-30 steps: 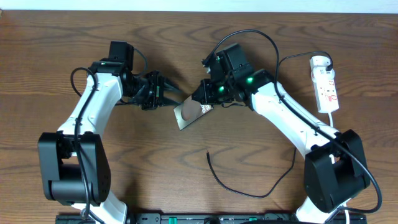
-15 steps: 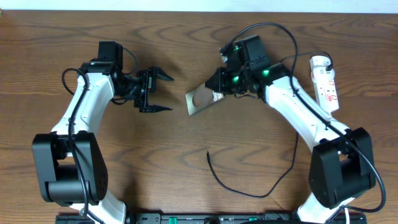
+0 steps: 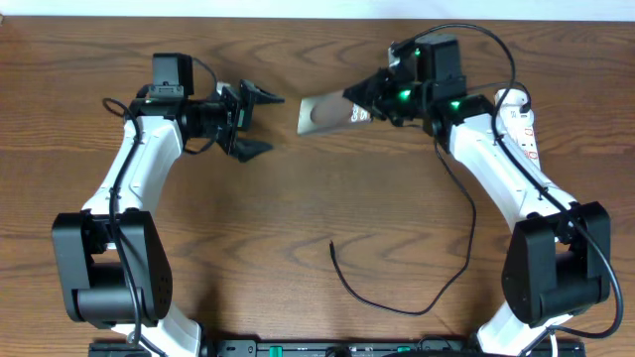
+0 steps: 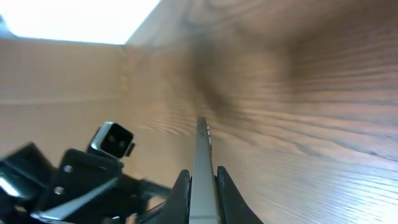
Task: Plug charger to phone and switch on socket
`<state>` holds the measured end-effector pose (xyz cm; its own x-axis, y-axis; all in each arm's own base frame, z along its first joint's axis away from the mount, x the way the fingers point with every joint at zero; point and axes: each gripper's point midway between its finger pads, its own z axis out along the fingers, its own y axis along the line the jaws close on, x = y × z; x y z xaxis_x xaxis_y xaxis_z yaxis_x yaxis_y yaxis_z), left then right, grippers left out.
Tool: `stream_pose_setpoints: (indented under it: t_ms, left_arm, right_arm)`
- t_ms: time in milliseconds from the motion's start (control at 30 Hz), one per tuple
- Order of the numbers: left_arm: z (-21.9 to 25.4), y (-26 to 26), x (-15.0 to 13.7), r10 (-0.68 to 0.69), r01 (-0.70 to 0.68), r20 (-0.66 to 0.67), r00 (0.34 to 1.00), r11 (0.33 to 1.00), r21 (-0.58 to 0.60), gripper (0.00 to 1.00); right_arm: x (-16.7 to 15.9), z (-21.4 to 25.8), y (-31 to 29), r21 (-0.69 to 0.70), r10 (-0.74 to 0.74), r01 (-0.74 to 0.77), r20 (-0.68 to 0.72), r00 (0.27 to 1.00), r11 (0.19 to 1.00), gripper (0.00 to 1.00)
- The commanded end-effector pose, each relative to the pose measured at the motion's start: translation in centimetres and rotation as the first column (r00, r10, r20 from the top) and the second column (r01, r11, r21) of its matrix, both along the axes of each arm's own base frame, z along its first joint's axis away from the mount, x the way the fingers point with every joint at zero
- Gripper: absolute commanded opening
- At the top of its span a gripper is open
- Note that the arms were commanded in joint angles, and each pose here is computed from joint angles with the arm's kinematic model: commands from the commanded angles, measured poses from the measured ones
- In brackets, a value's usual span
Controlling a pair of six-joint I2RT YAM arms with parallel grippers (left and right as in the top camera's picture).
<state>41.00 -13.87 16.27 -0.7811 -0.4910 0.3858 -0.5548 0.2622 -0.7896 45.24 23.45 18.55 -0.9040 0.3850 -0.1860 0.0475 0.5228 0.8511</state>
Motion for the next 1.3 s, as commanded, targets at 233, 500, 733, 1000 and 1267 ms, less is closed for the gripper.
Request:
stream_pose_setpoints:
  t_ms: [233, 500, 733, 1000, 1267]
  left_arm:
    - [3.9, 0.0, 2.9, -0.034, 0.033, 0.310, 0.950, 0.999, 0.009, 0.96]
    - [4.7, 0.2, 4.1, -0.019, 0.012, 0.378, 0.926, 1.000, 0.020, 0.98]
    - [6.0, 0.9, 6.4, 0.057, -0.072, 0.483, 0.874, 0.997, 0.013, 0.98]
    - [6.8, 1.6, 8.0, 0.143, -0.159, 0.587, 0.797, 0.987, -0.024, 1.00]
    - [7.9, 1.2, 8.4, 0.241, -0.231, 0.685, 0.687, 0.967, -0.109, 0.98]
  right_arm:
    - [2.3, 1.2, 0.2, 0.257, 0.021, 0.002, -0.089, 0.996, 0.966, 0.01]
    - [5.8, 0.0, 2.0, 0.473, 0.057, -0.022, -0.059, 0.997, 0.881, 0.01]
    - [7.2, 2.2, 1.9, 0.602, 0.016, -0.034, 0.035, 0.999, 0.798, 0.01]
    - [7.4, 2.3, 2.1, 0.613, 0.005, -0.013, 0.014, 1.000, 0.790, 0.01]
    - [7.6, 4.0, 3.7, 0.669, -0.055, 0.028, 0.020, 0.998, 0.743, 0.01]
